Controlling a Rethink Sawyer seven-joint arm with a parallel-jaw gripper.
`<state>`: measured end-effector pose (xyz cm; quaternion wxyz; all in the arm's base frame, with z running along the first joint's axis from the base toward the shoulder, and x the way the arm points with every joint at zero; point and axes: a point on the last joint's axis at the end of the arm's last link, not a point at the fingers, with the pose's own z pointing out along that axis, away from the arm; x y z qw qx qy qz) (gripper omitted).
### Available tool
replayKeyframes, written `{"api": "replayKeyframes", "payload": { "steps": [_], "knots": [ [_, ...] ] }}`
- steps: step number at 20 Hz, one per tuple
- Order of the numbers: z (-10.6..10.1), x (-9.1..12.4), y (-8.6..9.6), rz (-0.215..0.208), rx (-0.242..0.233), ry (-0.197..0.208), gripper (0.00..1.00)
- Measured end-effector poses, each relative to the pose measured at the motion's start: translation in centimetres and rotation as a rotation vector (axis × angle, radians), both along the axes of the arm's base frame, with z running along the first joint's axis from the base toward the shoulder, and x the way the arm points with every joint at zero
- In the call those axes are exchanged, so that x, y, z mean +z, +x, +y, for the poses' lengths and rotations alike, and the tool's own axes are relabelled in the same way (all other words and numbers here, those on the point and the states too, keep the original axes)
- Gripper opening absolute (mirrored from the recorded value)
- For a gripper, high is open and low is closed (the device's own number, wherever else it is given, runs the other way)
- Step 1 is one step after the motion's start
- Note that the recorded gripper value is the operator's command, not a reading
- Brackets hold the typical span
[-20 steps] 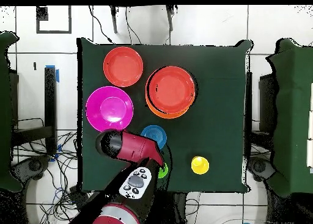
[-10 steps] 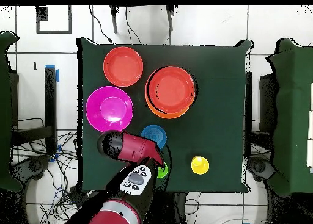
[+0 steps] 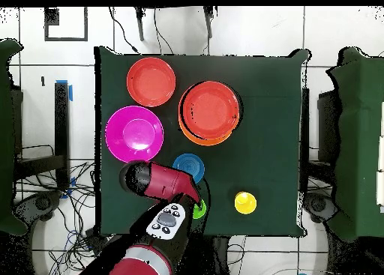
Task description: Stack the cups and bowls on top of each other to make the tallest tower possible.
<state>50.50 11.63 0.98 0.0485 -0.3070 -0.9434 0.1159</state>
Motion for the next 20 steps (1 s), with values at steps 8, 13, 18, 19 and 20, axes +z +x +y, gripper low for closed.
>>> {"api": "replayKeyframes", "payload": {
  "steps": [8, 13, 18, 19, 20],
  "knots": [
    [-0.11, -0.04, 0.38, -0.028, 0.007, -0.007, 1.0],
    [-0.12, -0.04, 0.43, -0.032, 0.008, -0.009, 1.0],
    [-0.15, -0.22, 0.32, -0.028, 0.008, -0.009, 1.0],
    [-0.16, -0.29, 0.27, -0.027, 0.008, -0.01, 1.0],
    [-0.18, -0.36, 0.22, -0.025, 0.008, -0.01, 1.0]
  ]
}}
